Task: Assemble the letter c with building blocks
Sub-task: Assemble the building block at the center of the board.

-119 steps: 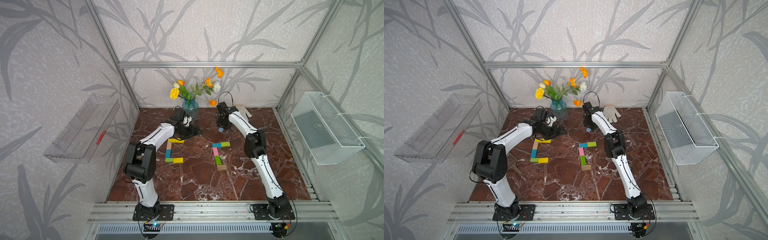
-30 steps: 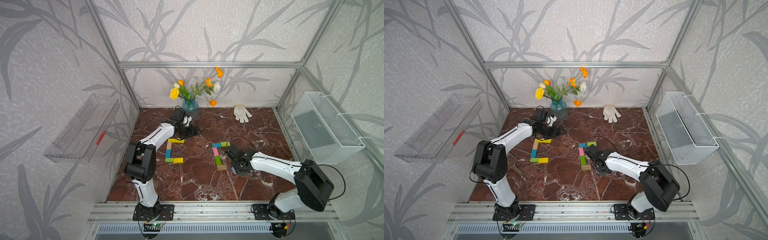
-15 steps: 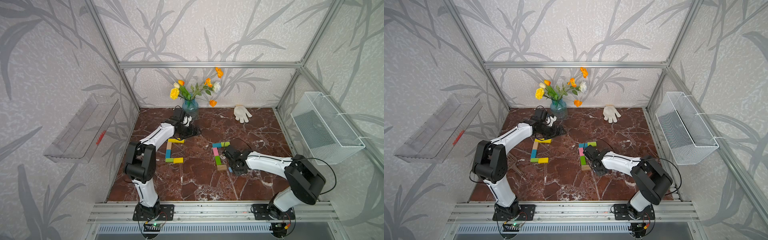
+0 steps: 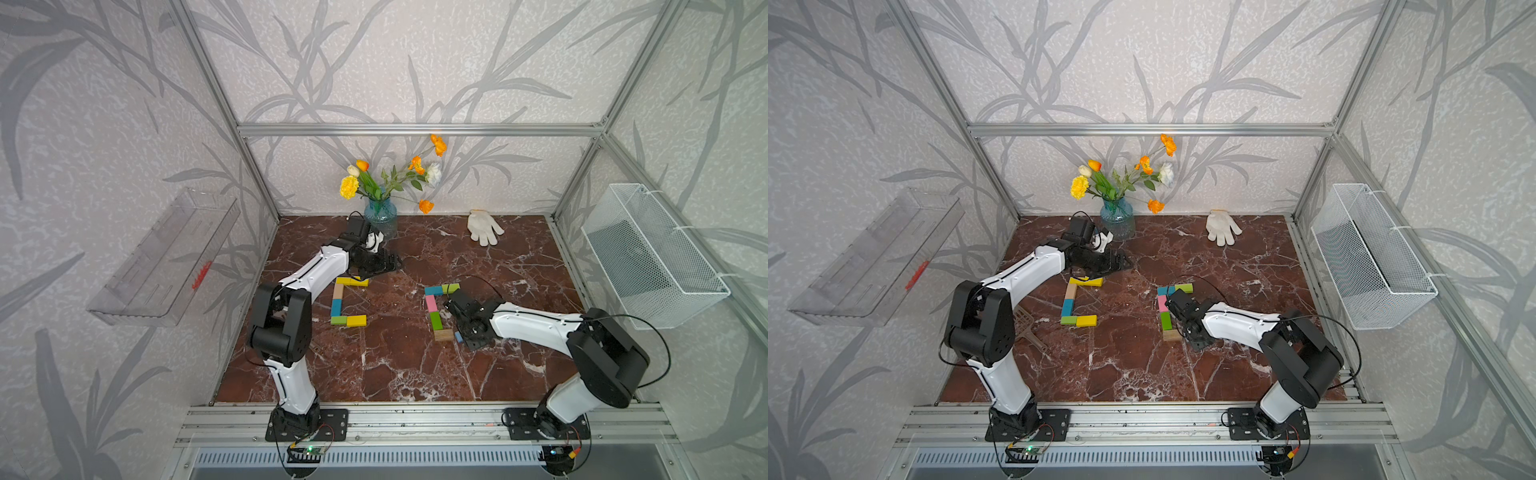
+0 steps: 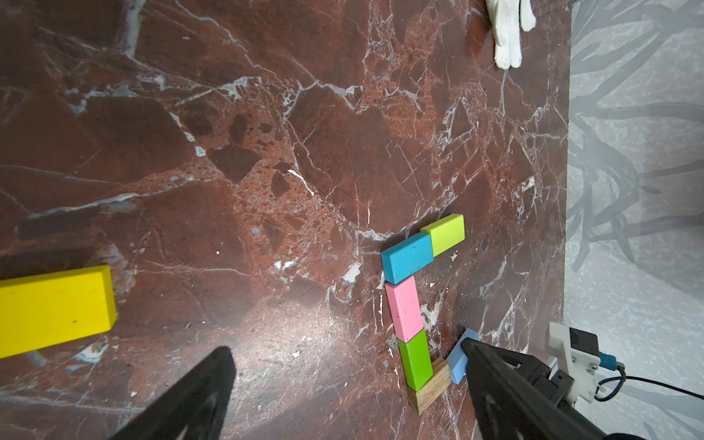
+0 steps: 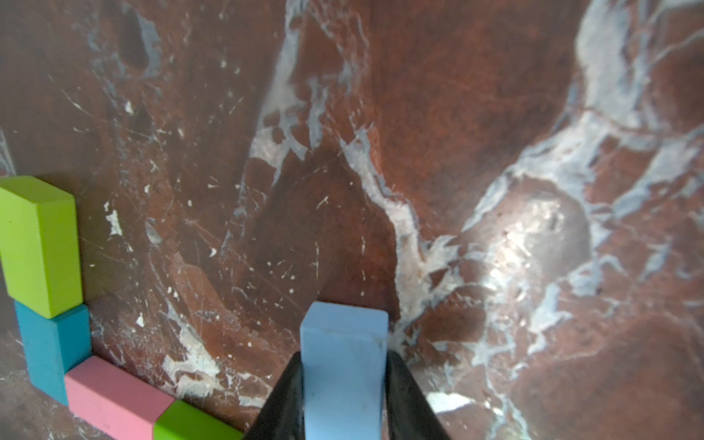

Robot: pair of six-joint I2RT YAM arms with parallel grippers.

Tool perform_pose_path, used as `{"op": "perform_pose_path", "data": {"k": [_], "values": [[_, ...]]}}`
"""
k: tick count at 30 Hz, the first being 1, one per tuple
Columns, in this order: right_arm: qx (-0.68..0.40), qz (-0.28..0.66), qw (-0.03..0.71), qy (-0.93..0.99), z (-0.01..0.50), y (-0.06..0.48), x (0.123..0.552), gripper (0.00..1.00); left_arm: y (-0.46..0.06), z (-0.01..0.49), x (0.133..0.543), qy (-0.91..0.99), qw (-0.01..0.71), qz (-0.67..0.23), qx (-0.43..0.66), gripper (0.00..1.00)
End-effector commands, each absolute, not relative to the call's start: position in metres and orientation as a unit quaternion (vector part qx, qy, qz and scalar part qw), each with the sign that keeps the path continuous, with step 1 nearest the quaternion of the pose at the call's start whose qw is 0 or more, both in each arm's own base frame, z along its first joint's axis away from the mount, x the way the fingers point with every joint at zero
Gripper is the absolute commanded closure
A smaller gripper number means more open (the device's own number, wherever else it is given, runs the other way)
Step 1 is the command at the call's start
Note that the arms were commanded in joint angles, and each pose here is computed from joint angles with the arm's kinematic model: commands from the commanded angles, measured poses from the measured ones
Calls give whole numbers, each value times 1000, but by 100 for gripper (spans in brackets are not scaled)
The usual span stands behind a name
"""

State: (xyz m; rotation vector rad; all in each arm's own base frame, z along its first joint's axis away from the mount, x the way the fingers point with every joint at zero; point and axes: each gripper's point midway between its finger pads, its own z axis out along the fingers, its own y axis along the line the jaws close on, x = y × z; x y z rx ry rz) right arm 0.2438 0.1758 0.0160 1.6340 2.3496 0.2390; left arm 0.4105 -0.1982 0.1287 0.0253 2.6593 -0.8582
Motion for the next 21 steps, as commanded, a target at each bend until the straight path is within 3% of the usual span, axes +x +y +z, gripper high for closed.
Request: {"op": "perform_pose_path", "data": {"k": [1, 11, 12, 13, 21], "values": [[568, 69, 122, 811, 1, 177, 240, 64, -195, 143, 415, 934, 195, -298, 19, 5], [554, 60, 127, 820, 9, 175, 240, 54, -194, 141, 415, 935, 194, -295, 19, 5], [552, 57, 129, 822, 11, 173, 239, 47, -194, 141, 415, 935, 194, -295, 19, 5], [547, 55, 131, 825, 14, 172, 239, 0, -195, 141, 415, 936, 193, -295, 19, 5], [473, 31, 146, 869, 40, 165, 238, 1, -194, 137, 416, 937, 188, -292, 16, 5]]}}
